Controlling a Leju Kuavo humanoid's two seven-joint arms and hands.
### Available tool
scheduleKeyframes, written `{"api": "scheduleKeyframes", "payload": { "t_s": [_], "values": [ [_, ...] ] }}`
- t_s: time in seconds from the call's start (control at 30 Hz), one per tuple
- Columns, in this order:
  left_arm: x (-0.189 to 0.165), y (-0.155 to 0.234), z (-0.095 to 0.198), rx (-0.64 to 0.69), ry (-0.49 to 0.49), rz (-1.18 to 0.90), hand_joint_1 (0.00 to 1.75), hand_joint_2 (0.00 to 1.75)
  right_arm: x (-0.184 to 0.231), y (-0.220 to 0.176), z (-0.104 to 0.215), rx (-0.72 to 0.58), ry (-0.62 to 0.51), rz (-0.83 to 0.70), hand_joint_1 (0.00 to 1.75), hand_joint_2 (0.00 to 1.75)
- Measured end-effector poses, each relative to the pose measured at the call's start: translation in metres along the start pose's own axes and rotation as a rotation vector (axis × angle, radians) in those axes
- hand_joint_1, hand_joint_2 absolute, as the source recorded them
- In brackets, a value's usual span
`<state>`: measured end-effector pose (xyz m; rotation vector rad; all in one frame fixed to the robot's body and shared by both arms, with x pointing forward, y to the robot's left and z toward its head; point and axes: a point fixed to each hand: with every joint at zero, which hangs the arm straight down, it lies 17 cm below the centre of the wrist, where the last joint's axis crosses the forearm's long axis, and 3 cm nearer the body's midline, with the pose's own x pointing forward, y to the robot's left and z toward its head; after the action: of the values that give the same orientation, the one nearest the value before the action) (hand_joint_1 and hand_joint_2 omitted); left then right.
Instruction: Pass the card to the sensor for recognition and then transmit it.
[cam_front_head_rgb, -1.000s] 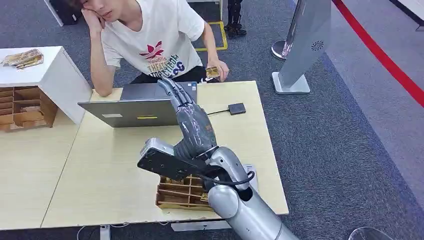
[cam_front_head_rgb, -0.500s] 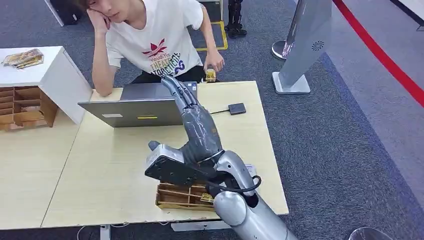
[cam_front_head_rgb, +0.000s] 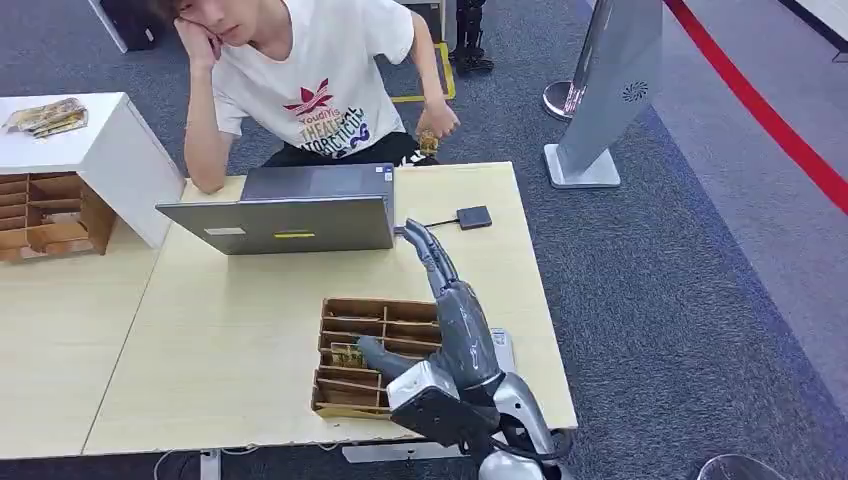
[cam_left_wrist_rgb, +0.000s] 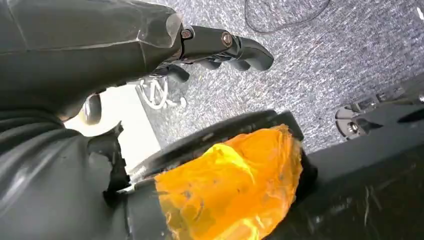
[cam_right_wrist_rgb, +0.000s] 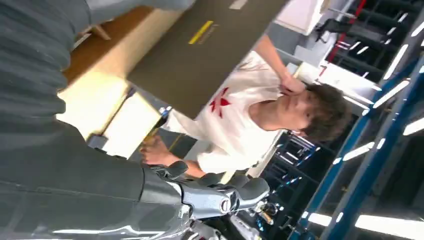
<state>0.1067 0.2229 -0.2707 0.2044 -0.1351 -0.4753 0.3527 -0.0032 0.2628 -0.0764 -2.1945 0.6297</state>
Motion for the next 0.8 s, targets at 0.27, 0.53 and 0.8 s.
{"api": "scheduleKeyframes", "payload": {
  "t_s": [0.27, 0.53, 0.8],
  "values": [
    [-0.003, 0.002, -0.001, 0.005, 0.011, 0.035, 0.0, 0.0, -0.028, 0.016, 0.028, 0.05, 0.04, 0.179, 1.75, 1.75],
    [-0.004, 0.003, -0.001, 0.003, 0.018, 0.045, 0.0, 0.0, -0.045, 0.027, 0.041, 0.096, 0.056, 0.331, 0.37, 1.75],
    [-0.005, 0.003, -0.001, 0.0, 0.023, 0.048, 0.0, 0.0, -0.061, 0.037, 0.05, 0.141, 0.074, 0.455, 0.16, 1.75]
  ]
}}
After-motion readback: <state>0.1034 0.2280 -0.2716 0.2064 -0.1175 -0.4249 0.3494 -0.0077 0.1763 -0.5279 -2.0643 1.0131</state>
